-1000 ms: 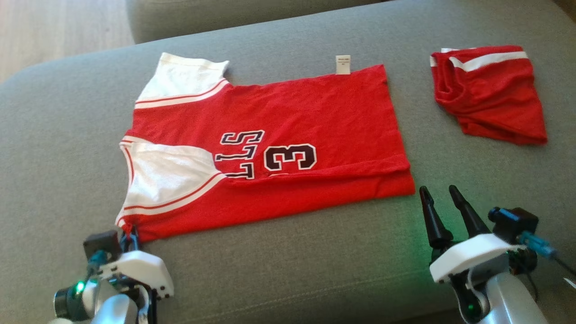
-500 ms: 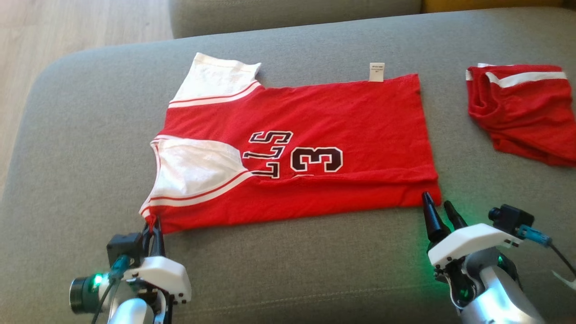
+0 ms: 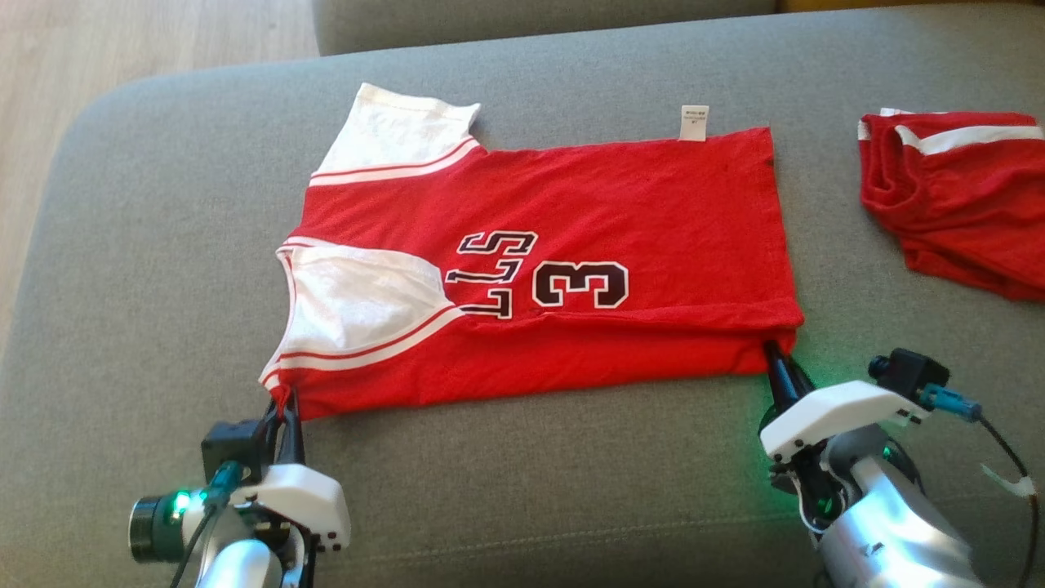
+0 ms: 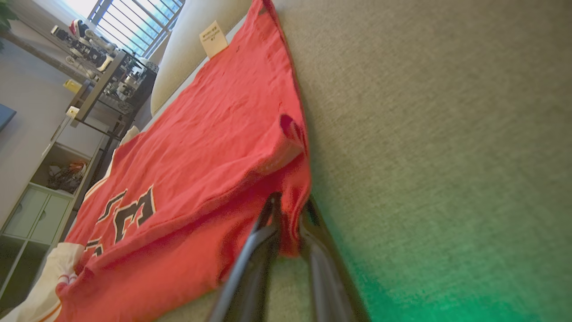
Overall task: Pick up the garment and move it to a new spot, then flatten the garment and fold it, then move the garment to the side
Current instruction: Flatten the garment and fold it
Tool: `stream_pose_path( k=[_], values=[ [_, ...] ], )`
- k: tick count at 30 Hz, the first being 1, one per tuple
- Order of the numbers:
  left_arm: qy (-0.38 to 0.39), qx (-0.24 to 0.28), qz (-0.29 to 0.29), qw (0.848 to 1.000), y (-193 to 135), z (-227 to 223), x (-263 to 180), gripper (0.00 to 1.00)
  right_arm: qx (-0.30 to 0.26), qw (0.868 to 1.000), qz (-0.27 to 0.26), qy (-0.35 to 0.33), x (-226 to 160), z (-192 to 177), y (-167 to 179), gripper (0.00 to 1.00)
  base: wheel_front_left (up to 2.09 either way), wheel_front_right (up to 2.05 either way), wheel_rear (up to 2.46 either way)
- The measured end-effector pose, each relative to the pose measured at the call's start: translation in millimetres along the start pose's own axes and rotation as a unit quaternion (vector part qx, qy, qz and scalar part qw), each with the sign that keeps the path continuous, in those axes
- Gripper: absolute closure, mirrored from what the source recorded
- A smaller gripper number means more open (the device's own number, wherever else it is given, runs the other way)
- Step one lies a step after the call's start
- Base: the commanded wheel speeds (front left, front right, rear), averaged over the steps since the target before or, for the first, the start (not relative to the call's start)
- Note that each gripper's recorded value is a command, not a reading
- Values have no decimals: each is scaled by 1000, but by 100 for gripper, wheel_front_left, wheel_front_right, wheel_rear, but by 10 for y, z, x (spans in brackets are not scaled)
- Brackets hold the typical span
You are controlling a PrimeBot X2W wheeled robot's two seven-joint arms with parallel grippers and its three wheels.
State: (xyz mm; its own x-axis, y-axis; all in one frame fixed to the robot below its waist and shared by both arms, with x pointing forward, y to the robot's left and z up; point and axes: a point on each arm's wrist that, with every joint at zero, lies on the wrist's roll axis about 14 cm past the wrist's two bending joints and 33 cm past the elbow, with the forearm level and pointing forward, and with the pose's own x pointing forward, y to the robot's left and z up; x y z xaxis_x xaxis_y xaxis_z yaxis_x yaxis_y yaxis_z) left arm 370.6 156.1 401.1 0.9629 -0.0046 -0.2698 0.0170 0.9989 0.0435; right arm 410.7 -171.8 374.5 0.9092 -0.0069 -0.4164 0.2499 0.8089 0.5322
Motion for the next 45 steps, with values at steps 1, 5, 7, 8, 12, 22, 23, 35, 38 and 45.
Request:
stream_pose_path(
  k=[1, 5, 7, 8, 12, 22, 23, 35, 38, 45],
  values=[
    [-2, 1, 0, 1000, 5, 10, -2, 100, -2, 1000, 1, 2, -11, -8, 4, 100, 0, 0, 0],
    [-8, 4, 0, 1000, 12, 49, -12, 100, -4, 1000, 2, -1, -44, 16, 5, 100, 0, 0, 0],
    [-12, 7, -1, 1000, 21, 71, -29, 100, -7, 1000, 3, -6, -68, 52, 10, 100, 0, 0, 0],
    [-12, 9, -1, 1000, 25, 71, -45, 100, -8, 1000, 4, -10, -80, 75, 17, 100, 0, 0, 0],
    [-11, 14, -3, 1000, 46, 32, -147, 100, -18, 1000, 9, -21, -147, 148, 29, 100, 0, 0, 0],
    [-5, 36, -10, 999, 101, -78, -393, 100, -46, 999, 3, 11, -326, 91, -97, 100, 0, 0, 0],
    [-6, 39, -13, 999, 95, -78, -407, 100, -48, 999, 1, 19, -341, 69, -122, 100, 0, 0, 0],
    [16, 63, -44, 997, -23, -230, -603, 100, -49, 997, -10, 65, -522, -36, -363, 100, 0, 0, 0],
    [23, 69, -47, 996, -27, -262, -650, 100, -51, 996, -12, 69, -569, -37, -407, 100, 0, 0, 0],
    [31, 78, -43, 996, -1, -258, -675, 100, -55, 996, -11, 70, -646, 18, -448, 100, 0, 0, 0]
  ],
)
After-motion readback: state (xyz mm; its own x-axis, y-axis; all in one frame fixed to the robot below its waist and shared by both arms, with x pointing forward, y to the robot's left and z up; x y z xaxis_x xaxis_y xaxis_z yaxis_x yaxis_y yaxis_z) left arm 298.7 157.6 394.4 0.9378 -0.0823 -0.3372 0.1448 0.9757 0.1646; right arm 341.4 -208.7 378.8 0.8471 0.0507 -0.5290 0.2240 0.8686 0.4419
